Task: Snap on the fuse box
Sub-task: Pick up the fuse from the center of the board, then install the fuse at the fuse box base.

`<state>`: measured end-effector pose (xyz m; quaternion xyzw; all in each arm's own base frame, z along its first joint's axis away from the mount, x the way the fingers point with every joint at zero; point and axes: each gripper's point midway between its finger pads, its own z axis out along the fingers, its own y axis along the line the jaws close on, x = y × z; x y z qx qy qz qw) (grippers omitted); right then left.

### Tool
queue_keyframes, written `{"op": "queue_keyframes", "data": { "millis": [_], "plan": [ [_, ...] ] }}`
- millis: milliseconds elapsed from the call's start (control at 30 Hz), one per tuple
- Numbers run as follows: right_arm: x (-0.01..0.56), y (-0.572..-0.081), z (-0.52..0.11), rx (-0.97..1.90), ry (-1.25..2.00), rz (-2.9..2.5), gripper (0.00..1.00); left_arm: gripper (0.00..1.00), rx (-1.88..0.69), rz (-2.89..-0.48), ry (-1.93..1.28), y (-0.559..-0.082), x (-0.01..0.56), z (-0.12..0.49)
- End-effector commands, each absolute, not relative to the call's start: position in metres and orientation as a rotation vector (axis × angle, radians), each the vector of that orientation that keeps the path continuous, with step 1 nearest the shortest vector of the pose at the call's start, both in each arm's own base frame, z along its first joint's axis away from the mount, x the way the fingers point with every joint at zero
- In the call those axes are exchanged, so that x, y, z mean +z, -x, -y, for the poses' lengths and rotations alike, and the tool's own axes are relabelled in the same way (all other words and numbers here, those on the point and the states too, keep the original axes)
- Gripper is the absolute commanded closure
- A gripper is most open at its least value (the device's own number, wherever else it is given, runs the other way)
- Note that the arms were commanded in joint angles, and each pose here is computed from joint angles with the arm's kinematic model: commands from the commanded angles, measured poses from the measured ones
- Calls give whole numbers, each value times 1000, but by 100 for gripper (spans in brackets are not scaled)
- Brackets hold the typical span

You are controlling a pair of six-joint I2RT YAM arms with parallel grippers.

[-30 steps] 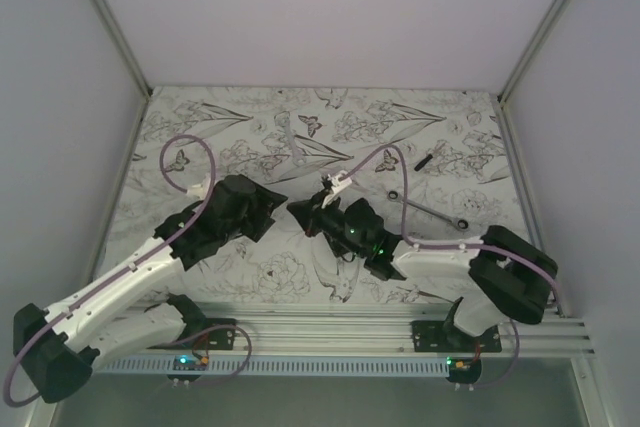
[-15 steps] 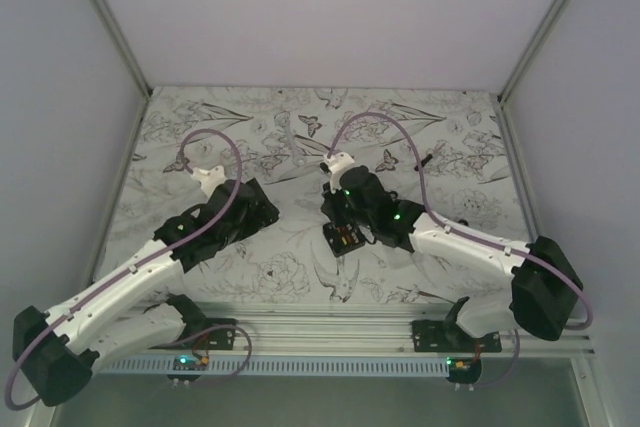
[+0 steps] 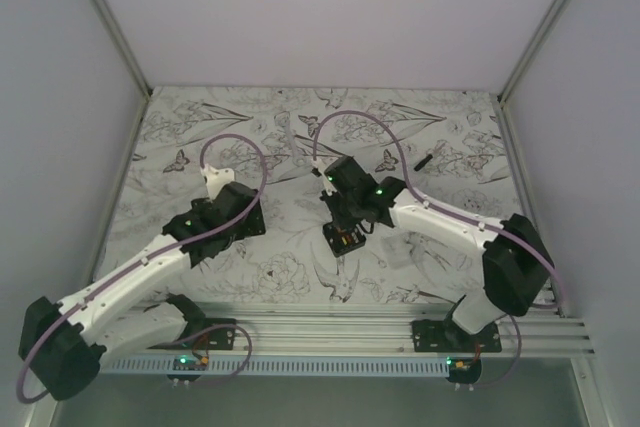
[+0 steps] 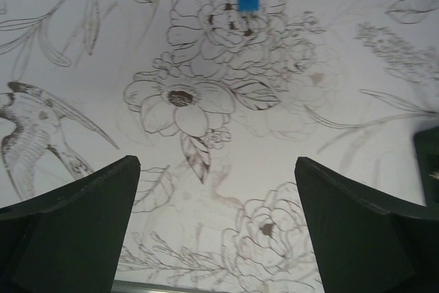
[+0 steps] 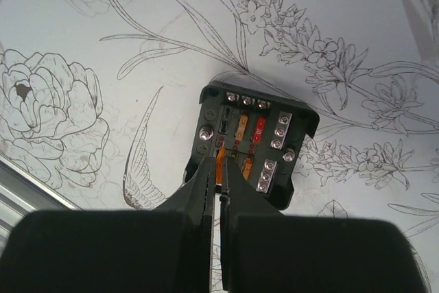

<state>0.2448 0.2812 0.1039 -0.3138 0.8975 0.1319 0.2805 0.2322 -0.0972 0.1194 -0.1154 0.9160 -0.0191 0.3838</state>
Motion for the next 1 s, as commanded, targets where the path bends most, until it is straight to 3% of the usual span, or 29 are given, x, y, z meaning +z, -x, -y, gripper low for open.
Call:
{"op": "queue_keyframes", "data": {
  "millis": [0, 467, 967],
  "plan": [
    [98, -244, -282, 338, 902, -2477, 100, 0, 196, -2378, 243, -228, 99, 66],
    [67, -256, -297, 320, 912, -2587, 100, 0, 185, -2363, 459, -221, 92, 42],
    [54, -258, -293, 284, 888, -2638, 100, 0, 182, -2393, 453, -221, 89, 46]
  ]
}}
